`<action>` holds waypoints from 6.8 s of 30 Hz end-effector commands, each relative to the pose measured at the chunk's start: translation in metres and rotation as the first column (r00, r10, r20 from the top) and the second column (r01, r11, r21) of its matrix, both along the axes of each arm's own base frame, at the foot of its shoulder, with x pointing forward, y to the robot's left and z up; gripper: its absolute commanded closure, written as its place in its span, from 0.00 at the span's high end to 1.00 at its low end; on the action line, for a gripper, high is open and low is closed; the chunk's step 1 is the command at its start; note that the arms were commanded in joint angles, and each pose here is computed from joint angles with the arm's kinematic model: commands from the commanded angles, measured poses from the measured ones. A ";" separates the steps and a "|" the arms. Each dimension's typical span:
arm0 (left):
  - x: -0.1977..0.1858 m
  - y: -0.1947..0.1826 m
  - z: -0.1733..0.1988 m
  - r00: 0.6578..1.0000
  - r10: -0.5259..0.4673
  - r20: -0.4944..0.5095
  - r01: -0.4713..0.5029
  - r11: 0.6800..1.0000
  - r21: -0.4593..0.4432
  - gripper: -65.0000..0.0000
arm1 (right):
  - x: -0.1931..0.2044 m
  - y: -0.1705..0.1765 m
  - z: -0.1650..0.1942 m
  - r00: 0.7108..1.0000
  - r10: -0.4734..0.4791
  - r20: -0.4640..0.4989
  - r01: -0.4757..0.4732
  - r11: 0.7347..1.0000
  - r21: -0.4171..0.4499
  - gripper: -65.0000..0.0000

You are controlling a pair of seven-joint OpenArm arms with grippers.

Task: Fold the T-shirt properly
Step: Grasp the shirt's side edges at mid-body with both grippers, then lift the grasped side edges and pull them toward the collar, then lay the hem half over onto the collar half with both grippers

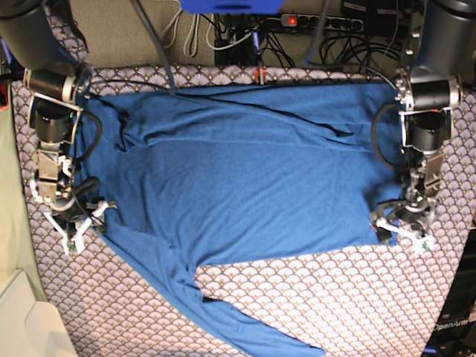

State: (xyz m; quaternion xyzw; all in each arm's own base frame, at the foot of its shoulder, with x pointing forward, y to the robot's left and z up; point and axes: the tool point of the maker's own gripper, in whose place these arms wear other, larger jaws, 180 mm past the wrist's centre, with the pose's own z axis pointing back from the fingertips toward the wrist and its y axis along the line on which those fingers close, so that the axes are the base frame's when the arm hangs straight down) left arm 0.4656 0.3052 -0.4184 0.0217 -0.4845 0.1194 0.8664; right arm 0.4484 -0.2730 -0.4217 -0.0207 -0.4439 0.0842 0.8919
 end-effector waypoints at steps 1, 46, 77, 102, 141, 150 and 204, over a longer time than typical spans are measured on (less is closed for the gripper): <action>0.021 -0.009 0.021 0.998 -0.025 0.058 0.025 1.000 -0.002 0.83 | 0.012 -0.004 0.015 0.999 -0.003 0.036 0.003 1.000 -0.012 0.48; 0.000 -0.026 -0.013 0.999 -0.048 -0.015 0.048 0.999 -0.009 0.00 | 0.015 -0.006 0.023 0.998 -0.016 0.063 0.015 1.000 0.010 0.00; -0.004 -0.024 0.066 0.993 -0.069 0.093 0.069 0.998 -0.004 0.00 | -0.009 -0.019 0.062 0.970 -0.060 0.234 0.047 0.997 0.058 0.00; -0.033 0.004 0.073 0.993 -0.007 0.118 0.005 1.000 0.015 0.00 | -0.047 -0.031 0.059 0.962 -0.088 0.258 0.070 0.994 0.080 0.00; -0.043 -0.014 0.085 0.999 -0.045 0.024 0.048 0.990 -0.133 0.00 | -0.001 0.021 0.071 0.985 0.056 0.163 -0.062 0.997 0.034 0.44; -0.043 -0.012 0.086 0.999 -0.039 0.027 0.042 0.990 -0.134 0.00 | 0.014 0.022 0.038 0.998 0.018 0.053 -0.024 0.993 0.115 0.44; -0.041 -0.014 0.092 0.998 -0.042 0.048 0.049 0.989 -0.138 0.00 | -0.041 0.005 0.089 0.975 0.059 0.216 -0.051 0.998 -0.040 0.00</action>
